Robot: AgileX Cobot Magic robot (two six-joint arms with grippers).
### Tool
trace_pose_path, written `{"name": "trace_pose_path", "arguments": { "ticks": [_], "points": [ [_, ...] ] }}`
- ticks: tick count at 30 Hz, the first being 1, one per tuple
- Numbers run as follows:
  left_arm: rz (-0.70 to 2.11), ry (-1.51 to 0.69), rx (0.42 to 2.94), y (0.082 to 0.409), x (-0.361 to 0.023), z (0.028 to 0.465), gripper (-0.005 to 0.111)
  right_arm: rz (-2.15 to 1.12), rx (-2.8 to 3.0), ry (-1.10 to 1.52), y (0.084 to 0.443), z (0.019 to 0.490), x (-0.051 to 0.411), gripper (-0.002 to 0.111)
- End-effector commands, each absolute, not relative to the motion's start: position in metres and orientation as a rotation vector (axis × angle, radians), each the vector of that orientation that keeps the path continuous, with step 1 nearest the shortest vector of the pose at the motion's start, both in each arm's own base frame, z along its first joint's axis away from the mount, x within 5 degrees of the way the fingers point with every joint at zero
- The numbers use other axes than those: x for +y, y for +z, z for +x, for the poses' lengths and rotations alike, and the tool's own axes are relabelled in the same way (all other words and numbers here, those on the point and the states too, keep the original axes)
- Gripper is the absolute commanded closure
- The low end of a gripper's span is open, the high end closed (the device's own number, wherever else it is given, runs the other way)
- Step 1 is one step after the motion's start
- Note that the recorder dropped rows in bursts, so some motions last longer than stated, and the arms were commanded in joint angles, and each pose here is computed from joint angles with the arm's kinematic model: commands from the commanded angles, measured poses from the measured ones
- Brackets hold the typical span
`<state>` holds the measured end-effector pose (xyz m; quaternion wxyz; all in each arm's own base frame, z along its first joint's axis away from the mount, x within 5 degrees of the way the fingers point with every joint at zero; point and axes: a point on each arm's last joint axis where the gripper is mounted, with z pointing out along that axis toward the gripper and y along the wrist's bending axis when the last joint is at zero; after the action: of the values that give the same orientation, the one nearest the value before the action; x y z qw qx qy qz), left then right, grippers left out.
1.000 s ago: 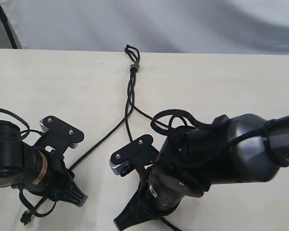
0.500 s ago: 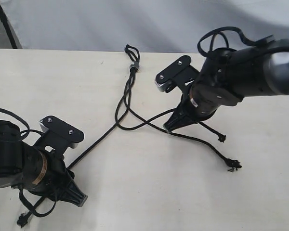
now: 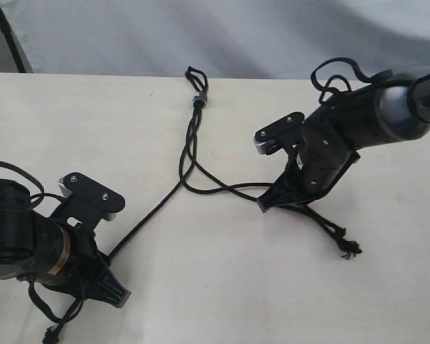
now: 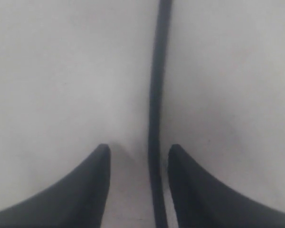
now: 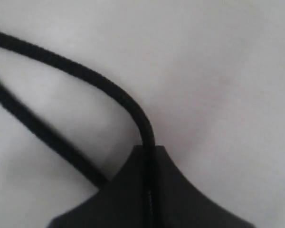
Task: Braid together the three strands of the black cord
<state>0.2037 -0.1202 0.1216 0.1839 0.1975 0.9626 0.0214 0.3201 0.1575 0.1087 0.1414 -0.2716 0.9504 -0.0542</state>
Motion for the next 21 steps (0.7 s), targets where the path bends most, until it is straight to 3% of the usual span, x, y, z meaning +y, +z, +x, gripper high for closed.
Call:
{"name": "trace_pose_path", "arguments": {
  "ticks": [1, 5, 7, 9, 13, 21],
  "points": [
    [0.553, 0.073, 2.728, 0.121, -0.118, 0.201, 0.067, -0.954, 2.984, -0.004, 0.094, 0.275, 0.187, 0.108],
    [0.553, 0.075, 2.729, 0.120, -0.118, 0.201, 0.067, -1.266, 2.922, 0.307, 0.112, 0.226, 0.241, 0.108],
    [0.552, 0.078, 2.731, 0.120, -0.118, 0.201, 0.067, -1.462, 2.721, 0.321, 0.130, 0.212, 0.262, 0.108],
    [0.552, 0.078, 2.731, 0.120, -0.118, 0.201, 0.067, -1.419, 2.628, 0.288, 0.149, 0.216, 0.269, 0.108],
    [0.552, 0.083, 2.733, 0.120, -0.118, 0.201, 0.067, -1.278, 2.589, 0.258, 0.178, 0.235, 0.258, 0.108],
    [0.550, 0.077, 2.731, 0.120, -0.118, 0.201, 0.067, -1.012, 2.703, 0.215, 0.169, 0.284, 0.208, 0.108]
  ]
}}
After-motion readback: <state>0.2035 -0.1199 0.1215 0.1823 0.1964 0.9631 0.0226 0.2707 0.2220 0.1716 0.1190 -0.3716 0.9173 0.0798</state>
